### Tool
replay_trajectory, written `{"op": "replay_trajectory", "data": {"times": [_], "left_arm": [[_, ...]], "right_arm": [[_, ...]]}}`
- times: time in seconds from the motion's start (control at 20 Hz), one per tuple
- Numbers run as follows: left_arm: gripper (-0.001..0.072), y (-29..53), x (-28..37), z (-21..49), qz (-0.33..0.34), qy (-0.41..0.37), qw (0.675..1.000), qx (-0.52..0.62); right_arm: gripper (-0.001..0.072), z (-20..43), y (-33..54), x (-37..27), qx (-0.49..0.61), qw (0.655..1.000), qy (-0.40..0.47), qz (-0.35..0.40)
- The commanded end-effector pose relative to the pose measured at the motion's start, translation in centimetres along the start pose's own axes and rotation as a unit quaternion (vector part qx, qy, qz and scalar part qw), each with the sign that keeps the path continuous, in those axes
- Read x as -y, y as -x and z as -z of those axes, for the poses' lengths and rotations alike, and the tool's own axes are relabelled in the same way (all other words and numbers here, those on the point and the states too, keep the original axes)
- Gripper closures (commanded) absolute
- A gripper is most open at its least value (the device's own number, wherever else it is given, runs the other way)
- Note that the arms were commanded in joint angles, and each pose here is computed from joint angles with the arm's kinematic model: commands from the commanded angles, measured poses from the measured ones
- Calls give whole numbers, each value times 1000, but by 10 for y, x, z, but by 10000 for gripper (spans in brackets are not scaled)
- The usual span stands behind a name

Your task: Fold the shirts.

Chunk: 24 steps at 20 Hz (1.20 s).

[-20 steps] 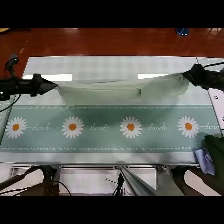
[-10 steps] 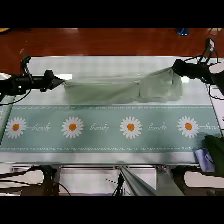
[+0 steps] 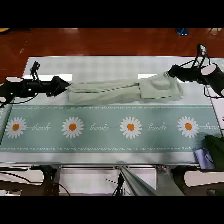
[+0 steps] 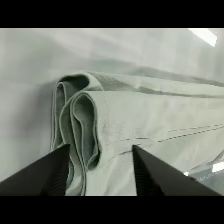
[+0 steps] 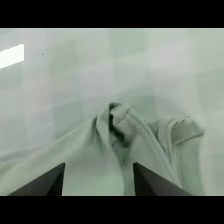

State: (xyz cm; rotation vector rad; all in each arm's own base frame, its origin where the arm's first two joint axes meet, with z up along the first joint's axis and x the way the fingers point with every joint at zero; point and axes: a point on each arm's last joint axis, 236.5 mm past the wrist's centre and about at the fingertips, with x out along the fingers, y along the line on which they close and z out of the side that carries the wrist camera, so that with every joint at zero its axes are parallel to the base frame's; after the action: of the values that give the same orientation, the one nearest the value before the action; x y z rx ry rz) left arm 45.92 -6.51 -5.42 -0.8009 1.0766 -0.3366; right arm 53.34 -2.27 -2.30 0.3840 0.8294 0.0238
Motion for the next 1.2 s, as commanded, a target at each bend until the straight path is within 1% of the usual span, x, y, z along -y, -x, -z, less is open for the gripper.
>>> {"op": "replay_trajectory", "data": {"times": [0.0,0.05,0.15,0.2,0.25,0.3,0.35,0.45,0.5,0.55,0.6,0.65,0.85,1.15], "left_arm": [[212,0,4,6,10,-3,1000,-17],[212,3,7,9,18,-4,999,-26],[212,7,18,17,37,-9,998,-51],[213,9,23,22,45,-12,997,-63],[213,10,27,25,51,-15,996,-71],[214,11,31,27,55,-18,995,-76],[214,12,33,27,58,-29,995,-77],[214,14,34,25,58,-35,995,-74],[214,15,35,24,59,-39,995,-73],[214,15,36,24,60,-43,995,-72],[214,16,38,26,62,-46,994,-75],[214,16,39,27,64,-47,994,-78],[214,17,42,32,69,-53,992,-86],[213,14,44,35,70,-56,992,-91]], "right_arm": [[211,-5,20,12,-6,995,88,39],[212,-10,33,25,-6,990,123,70],[211,-21,60,65,-8,979,143,146],[198,-22,71,86,-12,977,125,173],[157,-17,79,106,-21,979,84,186],[110,-8,82,121,-33,983,29,177],[105,3,81,129,-47,987,-24,152],[104,20,74,121,-72,990,-110,49],[104,20,71,114,-70,985,-158,-6],[104,18,69,109,-66,978,-191,-45],[104,18,66,109,-65,972,-218,-66],[104,22,61,111,-71,967,-232,-72],[104,47,31,104,-107,962,-237,-77],[104,89,-19,42,-173,957,-201,-117]]}}
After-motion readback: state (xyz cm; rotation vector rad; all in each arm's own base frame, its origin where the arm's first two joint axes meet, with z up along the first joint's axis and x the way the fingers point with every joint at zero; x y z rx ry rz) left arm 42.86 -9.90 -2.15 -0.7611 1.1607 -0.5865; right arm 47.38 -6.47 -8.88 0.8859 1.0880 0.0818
